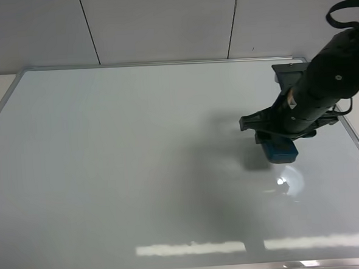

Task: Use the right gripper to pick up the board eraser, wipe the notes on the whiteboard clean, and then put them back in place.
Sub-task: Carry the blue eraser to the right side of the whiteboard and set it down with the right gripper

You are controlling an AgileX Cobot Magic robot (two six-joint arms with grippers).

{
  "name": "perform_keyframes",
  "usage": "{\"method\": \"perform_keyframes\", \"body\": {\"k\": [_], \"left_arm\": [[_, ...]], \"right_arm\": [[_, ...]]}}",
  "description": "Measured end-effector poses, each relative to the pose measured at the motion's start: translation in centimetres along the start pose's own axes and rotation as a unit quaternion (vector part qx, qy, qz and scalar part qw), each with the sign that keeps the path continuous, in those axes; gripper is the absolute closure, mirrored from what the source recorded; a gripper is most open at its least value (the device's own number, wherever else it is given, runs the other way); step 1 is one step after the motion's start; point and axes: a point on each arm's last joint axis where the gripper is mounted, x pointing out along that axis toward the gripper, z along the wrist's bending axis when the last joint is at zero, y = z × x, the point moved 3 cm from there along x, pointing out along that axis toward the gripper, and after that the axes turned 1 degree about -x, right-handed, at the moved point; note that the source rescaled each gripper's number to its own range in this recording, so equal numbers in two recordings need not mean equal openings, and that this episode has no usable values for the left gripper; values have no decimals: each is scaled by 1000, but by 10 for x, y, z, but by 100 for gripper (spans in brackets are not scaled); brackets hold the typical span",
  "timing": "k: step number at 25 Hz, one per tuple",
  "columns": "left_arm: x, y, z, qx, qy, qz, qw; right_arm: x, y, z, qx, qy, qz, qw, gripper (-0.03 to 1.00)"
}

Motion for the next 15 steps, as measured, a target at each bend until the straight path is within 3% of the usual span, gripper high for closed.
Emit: {"method": "perform_keyframes", "body": {"k": [5,15], "left_arm": [[0,0,0,0,0,0,1000],[0,0,0,0,0,0,1000]], "right_arm": [[-20,7,-37,34,21,-21,999,97],[-28,4,-74,37,54,-20,998,97]]}}
